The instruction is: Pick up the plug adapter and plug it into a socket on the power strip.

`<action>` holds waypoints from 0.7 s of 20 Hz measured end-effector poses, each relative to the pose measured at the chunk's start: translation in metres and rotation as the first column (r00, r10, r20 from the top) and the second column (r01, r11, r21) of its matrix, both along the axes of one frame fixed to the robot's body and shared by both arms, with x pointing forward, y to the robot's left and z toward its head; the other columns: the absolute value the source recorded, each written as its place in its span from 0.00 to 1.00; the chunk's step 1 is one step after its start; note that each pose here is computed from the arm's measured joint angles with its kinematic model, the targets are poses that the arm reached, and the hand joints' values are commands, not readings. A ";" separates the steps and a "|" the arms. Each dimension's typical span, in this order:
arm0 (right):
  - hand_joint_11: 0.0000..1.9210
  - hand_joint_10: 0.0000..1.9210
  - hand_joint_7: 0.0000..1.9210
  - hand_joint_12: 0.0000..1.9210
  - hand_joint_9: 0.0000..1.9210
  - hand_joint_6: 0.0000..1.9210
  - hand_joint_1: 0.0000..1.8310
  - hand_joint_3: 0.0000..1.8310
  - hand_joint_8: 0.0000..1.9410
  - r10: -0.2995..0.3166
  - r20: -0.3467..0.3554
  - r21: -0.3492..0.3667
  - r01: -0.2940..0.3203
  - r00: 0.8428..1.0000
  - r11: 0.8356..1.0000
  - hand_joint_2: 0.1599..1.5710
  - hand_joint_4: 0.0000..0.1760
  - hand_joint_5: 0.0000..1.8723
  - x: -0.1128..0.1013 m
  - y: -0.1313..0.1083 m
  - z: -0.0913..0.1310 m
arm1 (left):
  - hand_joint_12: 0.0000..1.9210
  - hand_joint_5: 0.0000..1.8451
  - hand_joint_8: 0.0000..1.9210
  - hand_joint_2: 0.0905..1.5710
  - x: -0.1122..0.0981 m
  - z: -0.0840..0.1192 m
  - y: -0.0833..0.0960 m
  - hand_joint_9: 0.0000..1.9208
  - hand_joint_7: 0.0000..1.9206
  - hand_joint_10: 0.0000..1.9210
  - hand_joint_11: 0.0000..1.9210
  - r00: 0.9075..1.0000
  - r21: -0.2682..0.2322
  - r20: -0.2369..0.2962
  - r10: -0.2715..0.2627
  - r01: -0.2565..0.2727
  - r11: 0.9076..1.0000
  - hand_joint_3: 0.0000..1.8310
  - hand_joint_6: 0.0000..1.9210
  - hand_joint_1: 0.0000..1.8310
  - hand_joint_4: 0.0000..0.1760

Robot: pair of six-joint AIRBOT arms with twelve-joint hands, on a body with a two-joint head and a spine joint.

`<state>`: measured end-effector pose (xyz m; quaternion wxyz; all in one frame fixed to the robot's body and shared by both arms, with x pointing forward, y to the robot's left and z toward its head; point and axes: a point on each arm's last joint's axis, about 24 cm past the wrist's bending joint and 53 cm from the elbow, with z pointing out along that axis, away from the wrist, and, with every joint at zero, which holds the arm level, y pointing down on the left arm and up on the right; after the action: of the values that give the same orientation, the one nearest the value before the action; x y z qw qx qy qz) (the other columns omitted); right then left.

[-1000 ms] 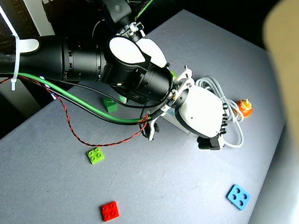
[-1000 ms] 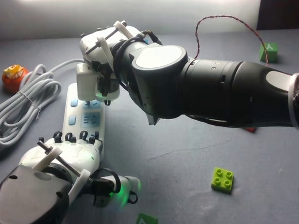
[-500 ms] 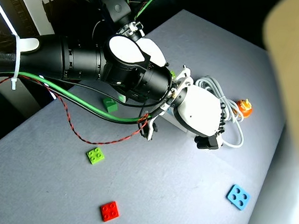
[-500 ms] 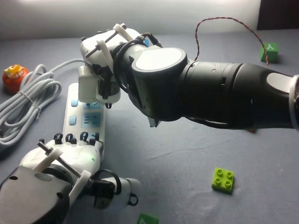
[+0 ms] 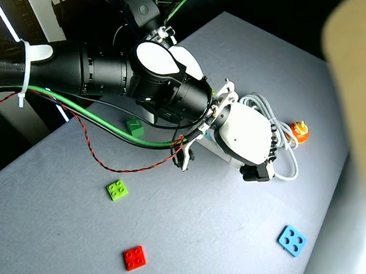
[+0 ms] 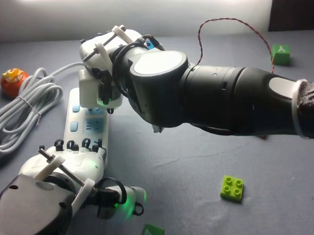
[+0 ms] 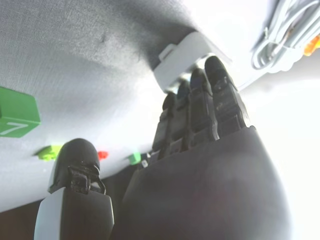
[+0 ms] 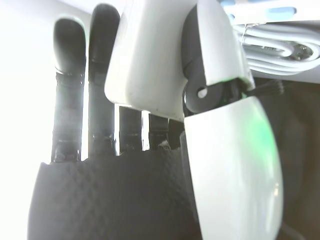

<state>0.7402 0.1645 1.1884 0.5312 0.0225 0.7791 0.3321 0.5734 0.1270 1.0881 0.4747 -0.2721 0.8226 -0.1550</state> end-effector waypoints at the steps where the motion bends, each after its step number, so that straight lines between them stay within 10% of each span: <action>1: 0.33 0.51 0.50 0.73 0.45 0.47 0.67 0.00 0.61 -0.001 0.001 0.000 0.001 1.000 1.000 0.69 0.00 0.50 0.000 0.001 0.000 | 0.20 0.05 0.00 0.76 0.000 0.000 0.000 0.05 0.05 0.00 0.00 1.000 0.000 -0.001 0.000 0.000 1.000 0.00 0.00 0.05 0.00; 4: 0.33 0.73 0.49 0.74 0.42 0.49 0.74 0.00 0.58 0.002 0.008 -0.006 -0.002 1.000 1.000 0.70 0.00 0.47 0.000 0.004 0.001 | 0.19 0.05 0.00 0.76 0.000 0.000 0.001 0.05 0.05 0.00 0.00 1.000 -0.004 -0.001 0.006 -0.006 1.000 0.00 0.00 0.05 0.00; 9: 0.32 0.53 0.51 0.75 0.45 0.49 0.67 0.00 0.61 0.014 0.034 -0.018 -0.014 0.999 1.000 0.70 0.00 0.48 -0.004 0.012 0.004 | 0.18 0.06 0.00 0.76 0.000 0.000 0.002 0.05 0.05 0.00 0.00 1.000 -0.003 -0.002 0.009 -0.009 1.000 0.00 0.00 0.05 0.00; 13: 0.31 0.71 0.48 0.76 0.41 0.49 0.73 0.00 0.61 0.017 0.042 -0.021 -0.016 0.999 1.000 0.71 0.00 0.47 -0.006 0.016 0.005 | 0.17 0.05 0.00 0.77 0.000 0.000 0.002 0.05 0.05 0.00 0.00 1.000 -0.005 -0.001 0.013 -0.013 1.000 0.00 0.00 0.03 0.00; 14: 0.33 0.55 0.50 0.74 0.44 0.46 0.68 0.00 0.62 0.020 0.045 -0.023 -0.019 0.999 1.000 0.69 0.00 0.50 -0.007 0.017 0.006 | 0.17 0.05 0.00 0.77 -0.001 0.000 0.001 0.05 0.05 0.00 0.00 1.000 -0.006 -0.002 0.012 -0.012 1.000 0.00 0.00 0.03 0.00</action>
<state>0.7335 0.1815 1.1943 0.5458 0.0014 0.7707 0.3288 0.5722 0.1285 1.0879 0.4740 -0.2785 0.8209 -0.1543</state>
